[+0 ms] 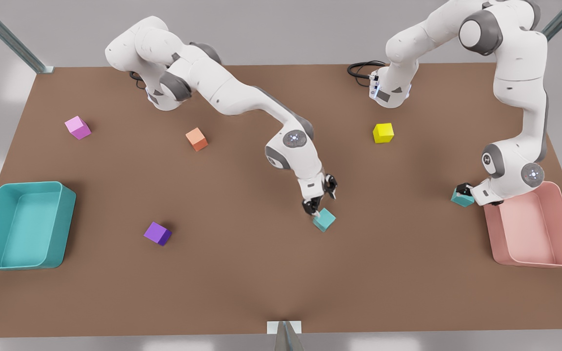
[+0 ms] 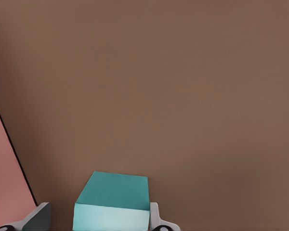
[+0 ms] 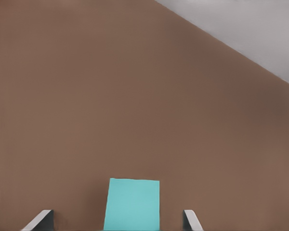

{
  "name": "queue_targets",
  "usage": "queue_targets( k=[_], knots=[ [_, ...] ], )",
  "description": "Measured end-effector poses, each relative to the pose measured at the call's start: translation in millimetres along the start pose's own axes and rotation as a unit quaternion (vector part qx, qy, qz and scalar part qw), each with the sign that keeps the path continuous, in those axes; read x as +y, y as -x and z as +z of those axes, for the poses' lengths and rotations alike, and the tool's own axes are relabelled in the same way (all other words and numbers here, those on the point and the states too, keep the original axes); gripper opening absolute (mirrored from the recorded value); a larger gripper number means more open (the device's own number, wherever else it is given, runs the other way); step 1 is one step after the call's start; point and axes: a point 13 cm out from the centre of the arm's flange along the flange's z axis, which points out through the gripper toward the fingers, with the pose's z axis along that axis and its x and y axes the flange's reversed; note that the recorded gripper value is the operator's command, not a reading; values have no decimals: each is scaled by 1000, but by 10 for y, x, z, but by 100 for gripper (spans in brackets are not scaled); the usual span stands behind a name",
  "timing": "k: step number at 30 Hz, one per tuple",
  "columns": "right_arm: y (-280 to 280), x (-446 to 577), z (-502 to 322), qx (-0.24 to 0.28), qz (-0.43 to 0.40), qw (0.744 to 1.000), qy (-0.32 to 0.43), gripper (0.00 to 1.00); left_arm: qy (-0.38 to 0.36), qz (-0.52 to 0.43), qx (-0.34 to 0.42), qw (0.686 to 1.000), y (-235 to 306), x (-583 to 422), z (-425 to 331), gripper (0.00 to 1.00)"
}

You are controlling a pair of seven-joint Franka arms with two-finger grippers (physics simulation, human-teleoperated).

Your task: Stack the two blue cubes on top of each other

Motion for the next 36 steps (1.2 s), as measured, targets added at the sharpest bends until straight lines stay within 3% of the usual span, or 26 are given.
queue_targets(
  k=[3, 5, 7, 10, 14, 17, 18, 19, 20, 23, 27, 36],
  knots=[
    [546, -484, -1312, -8, 33, 999, -9, 100, -1, 5, -2, 1000, 0, -10, 91, 100],
    [336, -1598, -1983, 35, 112, 993, -27, 100, -2, 9, -3, 1000, 7, -13, 132, 100],
    [-397, -2786, -2652, 102, 213, 971, -46, 100, -3, 10, -4, 1000, -3, -6, 175, 100],
    [-2022, -4006, -3364, 203, 359, 909, -64, 100, -8, 14, 0, 1000, -53, -48, 266, 100],
    [-3491, -3983, -3423, 296, 442, 845, -48, 100, -11, 14, 2, 1000, -115, -49, 315, 100],
    [-3684, -3895, -3318, 308, 453, 835, -45, 100, -11, 14, 3, 1000, -150, -24, 331, 100],
    [-3715, -3865, -3261, 312, 455, 833, -45, 100, -12, 14, 3, 1000, -164, -28, 342, 96],
    [-3740, -3847, -3200, 314, 457, 831, -45, 100, -13, 15, 4, 1000, -172, -31, 347, 71],
    [-3766, -3849, -3152, 315, 460, 829, -45, 100, -12, 15, 4, 1000, -175, -31, 348, 64],
    [-3933, -3940, -3094, 317, 478, 818, -51, 100, -8, 18, 5, 1000, -152, -45, 333, 56],
    [-4526, -4084, -2982, 314, 507, 801, -60, 100, 20, 33, -8, 999, 138, -98, -184, 56],
    [-4413, -4299, -2895, 270, 478, 831, -85, 100, -7, 109, -17, 994, 1220, -1665, -742, 60]
  ],
)
